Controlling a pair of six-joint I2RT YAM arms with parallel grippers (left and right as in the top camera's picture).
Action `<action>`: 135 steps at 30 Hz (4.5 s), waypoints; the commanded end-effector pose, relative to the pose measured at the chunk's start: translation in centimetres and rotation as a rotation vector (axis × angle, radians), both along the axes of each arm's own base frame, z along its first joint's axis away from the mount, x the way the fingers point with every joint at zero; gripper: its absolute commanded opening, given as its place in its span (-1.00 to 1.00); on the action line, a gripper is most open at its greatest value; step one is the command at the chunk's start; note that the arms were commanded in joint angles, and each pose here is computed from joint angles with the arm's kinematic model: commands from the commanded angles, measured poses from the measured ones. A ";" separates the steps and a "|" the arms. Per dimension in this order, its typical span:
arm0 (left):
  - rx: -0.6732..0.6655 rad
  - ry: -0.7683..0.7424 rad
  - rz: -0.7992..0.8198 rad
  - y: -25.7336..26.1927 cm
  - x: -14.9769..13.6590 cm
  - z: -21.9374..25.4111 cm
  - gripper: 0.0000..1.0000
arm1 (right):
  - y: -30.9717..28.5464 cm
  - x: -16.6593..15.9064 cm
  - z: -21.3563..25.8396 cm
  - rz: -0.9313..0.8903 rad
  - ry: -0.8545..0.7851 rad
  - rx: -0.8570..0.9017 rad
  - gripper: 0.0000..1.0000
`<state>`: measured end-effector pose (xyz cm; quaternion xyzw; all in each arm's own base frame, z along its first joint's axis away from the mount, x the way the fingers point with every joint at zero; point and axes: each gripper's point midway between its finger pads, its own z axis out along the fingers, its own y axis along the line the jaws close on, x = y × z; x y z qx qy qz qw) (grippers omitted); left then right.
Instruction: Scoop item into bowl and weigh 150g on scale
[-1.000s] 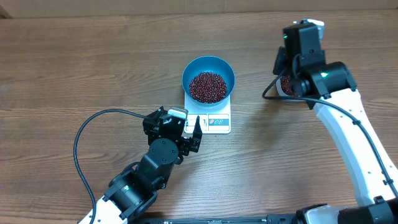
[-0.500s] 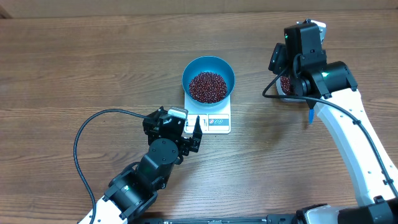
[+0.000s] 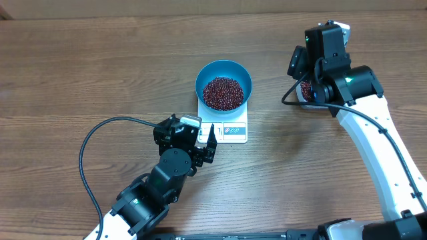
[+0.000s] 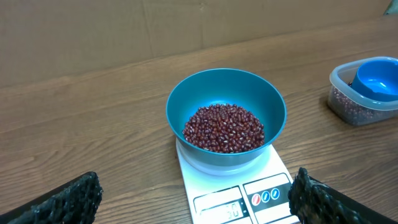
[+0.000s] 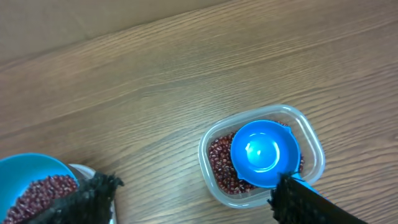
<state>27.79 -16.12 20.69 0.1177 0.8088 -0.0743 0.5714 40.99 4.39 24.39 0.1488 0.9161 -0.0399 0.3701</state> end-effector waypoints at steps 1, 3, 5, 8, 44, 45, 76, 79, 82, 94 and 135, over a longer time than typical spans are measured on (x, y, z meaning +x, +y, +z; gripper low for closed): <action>-0.007 0.004 0.016 0.1 0.0 -0.2 0.99 | 0.0 0.1 1.8 -0.006 -0.049 0.015 0.88; -0.003 0.007 0.016 0.2 -0.1 -0.3 0.99 | 0.0 0.2 1.8 -0.006 -0.050 0.015 1.00; 0.003 0.014 0.016 0.2 -0.1 -0.5 0.99 | 0.0 0.2 1.8 -0.006 -0.049 0.015 1.00; 0.029 0.040 0.016 0.5 -0.4 -1.3 0.99 | 0.0 0.2 1.8 -0.006 -0.050 0.015 1.00; 0.105 0.117 0.016 1.3 -1.2 -3.4 0.99 | 0.0 0.2 1.8 -0.006 -0.050 0.015 1.00; 0.105 0.117 0.016 1.3 -1.2 -3.4 0.99 | 0.0 0.2 1.8 -0.006 -0.050 0.015 1.00; 0.105 0.117 0.016 1.3 -1.2 -3.4 0.99 | 0.0 0.2 1.8 -0.006 -0.050 0.015 1.00; 0.105 0.117 0.015 1.3 -1.2 -3.4 0.99 | 0.0 0.2 1.8 -0.006 -0.050 0.015 1.00; 0.105 0.117 0.016 1.3 -1.2 -3.4 0.99 | 0.0 0.2 1.8 -0.006 -0.050 0.015 1.00; 0.209 0.175 0.026 2.6 -2.0 -5.2 0.99 | 0.0 0.2 1.8 -0.006 -0.050 0.015 1.00; -0.058 0.020 -0.165 -3.0 -1.1 0.1 0.99 | 0.0 0.2 1.8 -0.006 -0.050 0.015 1.00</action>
